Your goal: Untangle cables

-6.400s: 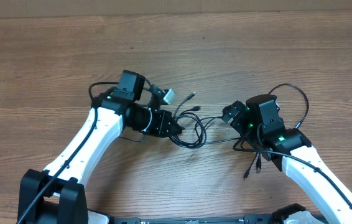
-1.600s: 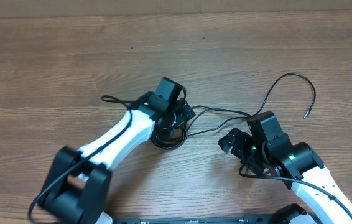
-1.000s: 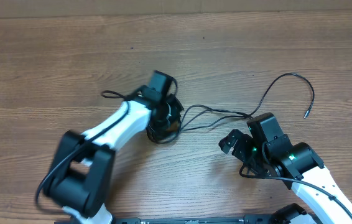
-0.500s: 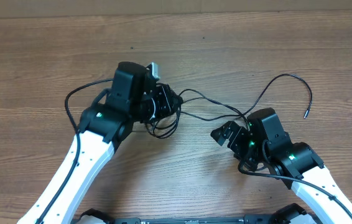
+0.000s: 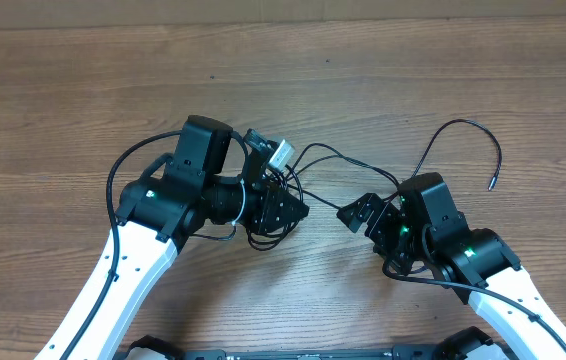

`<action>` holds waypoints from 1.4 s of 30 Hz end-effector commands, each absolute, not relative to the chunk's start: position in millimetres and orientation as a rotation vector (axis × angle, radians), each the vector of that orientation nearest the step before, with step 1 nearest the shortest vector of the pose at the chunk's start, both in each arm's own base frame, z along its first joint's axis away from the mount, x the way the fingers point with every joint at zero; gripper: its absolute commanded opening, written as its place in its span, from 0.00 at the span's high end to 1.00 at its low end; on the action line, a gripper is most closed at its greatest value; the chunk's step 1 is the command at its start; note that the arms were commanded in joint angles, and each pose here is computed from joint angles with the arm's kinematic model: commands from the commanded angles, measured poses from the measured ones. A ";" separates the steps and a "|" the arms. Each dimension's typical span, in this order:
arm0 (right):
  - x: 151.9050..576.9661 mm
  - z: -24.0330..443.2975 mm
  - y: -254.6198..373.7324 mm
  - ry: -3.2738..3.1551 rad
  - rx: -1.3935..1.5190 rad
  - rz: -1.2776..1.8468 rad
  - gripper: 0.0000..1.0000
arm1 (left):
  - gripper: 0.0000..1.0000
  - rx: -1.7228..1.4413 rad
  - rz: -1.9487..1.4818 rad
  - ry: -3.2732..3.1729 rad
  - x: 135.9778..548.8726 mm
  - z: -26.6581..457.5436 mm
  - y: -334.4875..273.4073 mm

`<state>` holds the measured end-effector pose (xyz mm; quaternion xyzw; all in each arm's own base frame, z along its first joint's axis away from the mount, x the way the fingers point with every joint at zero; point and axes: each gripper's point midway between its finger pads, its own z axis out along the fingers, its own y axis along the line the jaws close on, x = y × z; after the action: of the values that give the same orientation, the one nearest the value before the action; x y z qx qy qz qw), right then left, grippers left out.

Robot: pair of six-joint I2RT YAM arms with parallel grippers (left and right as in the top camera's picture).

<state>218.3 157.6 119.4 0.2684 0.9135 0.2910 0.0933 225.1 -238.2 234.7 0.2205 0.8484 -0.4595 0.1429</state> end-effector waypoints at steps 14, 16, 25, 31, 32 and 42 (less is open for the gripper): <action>269.5 78.9 180.5 2.632 1.132 0.927 0.06 | 0.96 0.834 -1.470 2.282 205.4 259.4 -247.9; 277.7 73.1 189.7 2.627 1.154 0.981 0.35 | 0.96 0.834 -1.469 2.283 205.4 259.3 -247.8; 253.9 45.9 193.8 2.816 1.058 0.920 0.96 | 0.96 0.689 -1.107 2.444 236.7 225.6 -225.4; 246.4 103.5 197.7 2.730 0.785 1.076 0.96 | 0.94 0.223 -0.574 2.690 271.6 180.5 -165.2; 245.2 119.6 197.1 2.685 0.742 1.109 0.96 | 0.90 0.161 -0.524 2.716 272.7 175.0 -158.3; 198.8 261.5 144.3 2.110 0.346 1.136 0.96 | 0.01 0.085 -0.823 2.927 263.4 134.0 -197.6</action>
<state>203.4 159.8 257.2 0.1553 0.8147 0.4716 0.2997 268.9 -162.4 129.2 0.0290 0.9793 -0.1758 0.0966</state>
